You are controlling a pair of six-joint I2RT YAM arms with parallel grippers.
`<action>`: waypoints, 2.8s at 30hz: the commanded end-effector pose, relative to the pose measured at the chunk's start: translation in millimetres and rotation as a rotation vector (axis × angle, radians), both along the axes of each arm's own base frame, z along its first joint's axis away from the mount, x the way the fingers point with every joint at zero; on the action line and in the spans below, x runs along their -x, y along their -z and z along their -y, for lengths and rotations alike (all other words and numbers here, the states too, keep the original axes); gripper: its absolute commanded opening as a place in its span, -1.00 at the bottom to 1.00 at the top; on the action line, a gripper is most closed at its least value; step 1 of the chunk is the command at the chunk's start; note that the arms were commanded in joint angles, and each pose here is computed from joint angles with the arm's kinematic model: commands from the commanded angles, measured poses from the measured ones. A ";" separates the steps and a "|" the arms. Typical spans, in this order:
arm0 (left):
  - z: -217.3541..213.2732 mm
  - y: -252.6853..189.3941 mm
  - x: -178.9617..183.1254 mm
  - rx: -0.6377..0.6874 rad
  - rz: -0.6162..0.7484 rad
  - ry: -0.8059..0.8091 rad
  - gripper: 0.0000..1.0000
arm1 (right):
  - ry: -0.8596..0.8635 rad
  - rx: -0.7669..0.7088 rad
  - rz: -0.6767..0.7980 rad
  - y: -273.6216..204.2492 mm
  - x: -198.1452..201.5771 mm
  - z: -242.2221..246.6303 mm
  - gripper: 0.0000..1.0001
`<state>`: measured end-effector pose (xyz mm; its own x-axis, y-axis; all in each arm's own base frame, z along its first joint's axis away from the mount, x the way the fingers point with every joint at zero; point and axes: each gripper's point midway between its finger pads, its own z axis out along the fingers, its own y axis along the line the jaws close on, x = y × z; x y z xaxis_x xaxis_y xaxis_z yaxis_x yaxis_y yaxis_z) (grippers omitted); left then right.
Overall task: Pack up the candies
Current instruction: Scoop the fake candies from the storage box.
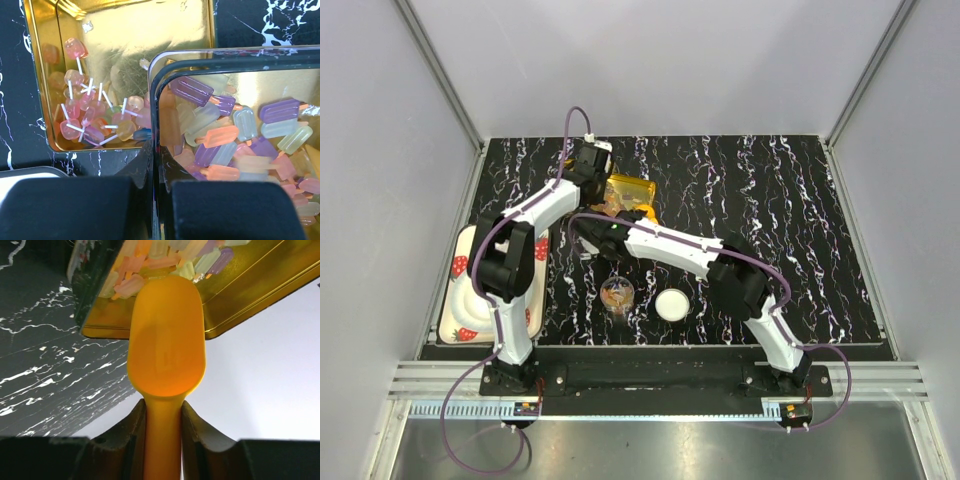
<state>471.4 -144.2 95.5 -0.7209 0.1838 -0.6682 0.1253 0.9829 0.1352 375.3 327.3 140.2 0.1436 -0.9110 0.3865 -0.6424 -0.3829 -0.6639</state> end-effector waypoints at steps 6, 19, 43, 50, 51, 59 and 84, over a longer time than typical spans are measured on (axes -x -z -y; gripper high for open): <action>19.7 -39.5 -19.2 0.157 0.109 0.026 -1.00 | -0.127 -0.069 -0.333 26.5 39.5 -5.0 -1.00; 22.0 -33.8 -17.6 0.190 0.085 0.037 -1.00 | -0.004 -0.325 -0.324 42.6 17.6 -9.0 -1.00; 27.1 -29.4 -16.4 0.213 0.064 0.059 -1.00 | 0.036 -0.524 -0.310 43.3 5.3 12.0 -1.00; 29.4 -28.6 -16.5 0.221 0.059 0.067 -1.00 | 0.034 -0.528 -0.270 42.8 -3.5 8.0 -1.00; 29.4 -27.4 -15.7 0.220 0.055 0.069 -1.00 | 0.029 -0.523 -0.250 42.1 -7.3 7.8 -1.00; 36.3 -25.1 -15.8 0.232 0.043 0.119 -1.00 | -0.190 -0.282 -0.166 43.5 -2.7 10.9 -1.00; 37.5 -23.4 -15.2 0.230 0.030 0.137 -1.00 | -0.304 -0.129 -0.241 34.8 23.7 21.8 -1.00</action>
<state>461.3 -152.8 79.9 -0.7643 0.1909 -0.6159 0.2258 0.9739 0.0218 377.0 309.5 116.6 0.3757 -0.9164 0.1383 -0.6266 -0.3612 -0.6906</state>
